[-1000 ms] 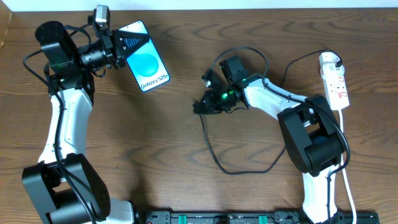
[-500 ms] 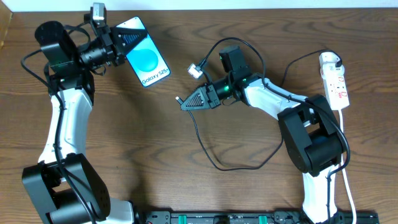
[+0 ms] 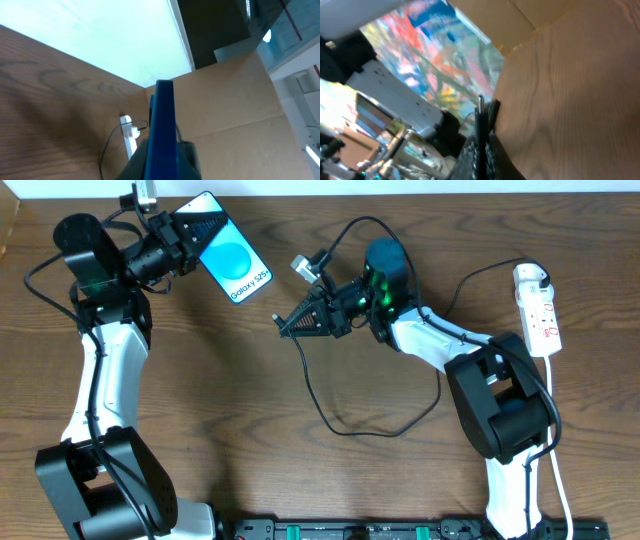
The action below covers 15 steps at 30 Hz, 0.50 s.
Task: Plug charger to phone and switch on socket
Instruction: 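Lift the plug with the right gripper toward the phone's bottom port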
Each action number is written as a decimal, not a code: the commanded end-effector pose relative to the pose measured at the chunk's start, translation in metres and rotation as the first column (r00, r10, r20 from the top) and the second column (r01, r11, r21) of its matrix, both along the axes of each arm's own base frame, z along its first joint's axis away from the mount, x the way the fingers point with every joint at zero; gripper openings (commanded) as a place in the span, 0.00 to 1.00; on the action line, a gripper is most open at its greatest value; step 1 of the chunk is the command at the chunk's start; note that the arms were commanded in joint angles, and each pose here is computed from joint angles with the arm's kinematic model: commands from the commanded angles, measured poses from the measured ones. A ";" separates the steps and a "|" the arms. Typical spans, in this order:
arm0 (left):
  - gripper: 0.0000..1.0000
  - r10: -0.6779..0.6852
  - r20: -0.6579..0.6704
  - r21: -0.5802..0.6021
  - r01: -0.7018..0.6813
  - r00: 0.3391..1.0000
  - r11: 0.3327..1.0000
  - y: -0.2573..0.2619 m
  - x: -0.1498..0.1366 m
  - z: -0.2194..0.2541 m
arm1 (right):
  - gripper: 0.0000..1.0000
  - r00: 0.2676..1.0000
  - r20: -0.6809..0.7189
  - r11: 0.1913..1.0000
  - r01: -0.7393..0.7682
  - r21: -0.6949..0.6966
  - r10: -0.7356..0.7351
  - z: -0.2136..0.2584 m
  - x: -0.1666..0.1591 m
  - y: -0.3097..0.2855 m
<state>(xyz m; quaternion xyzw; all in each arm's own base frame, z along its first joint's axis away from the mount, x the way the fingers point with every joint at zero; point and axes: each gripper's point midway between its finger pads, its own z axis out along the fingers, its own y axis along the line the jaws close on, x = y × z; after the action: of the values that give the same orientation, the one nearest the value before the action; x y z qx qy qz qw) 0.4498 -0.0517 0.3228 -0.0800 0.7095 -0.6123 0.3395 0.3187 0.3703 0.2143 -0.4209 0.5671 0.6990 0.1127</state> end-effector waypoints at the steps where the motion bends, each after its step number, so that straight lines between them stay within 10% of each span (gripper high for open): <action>1: 0.07 -0.014 0.083 0.044 0.010 0.996 0.999 0.000 -0.004 0.010 | 0.01 0.995 -0.098 0.998 -0.025 -0.051 0.020 0.015 -0.007 0.001; 15: 0.07 -0.089 0.112 0.065 0.082 0.990 0.995 -0.021 -0.011 0.010 | 0.01 0.988 -0.147 0.998 0.038 -0.043 -0.044 0.027 0.000 0.006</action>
<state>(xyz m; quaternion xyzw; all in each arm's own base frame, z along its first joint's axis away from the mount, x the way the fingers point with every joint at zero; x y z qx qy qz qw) 0.4455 -0.0606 0.3230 -0.0412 0.7124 -0.6075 0.3490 0.3152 0.3721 0.2360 -0.3771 0.5908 0.7094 0.0740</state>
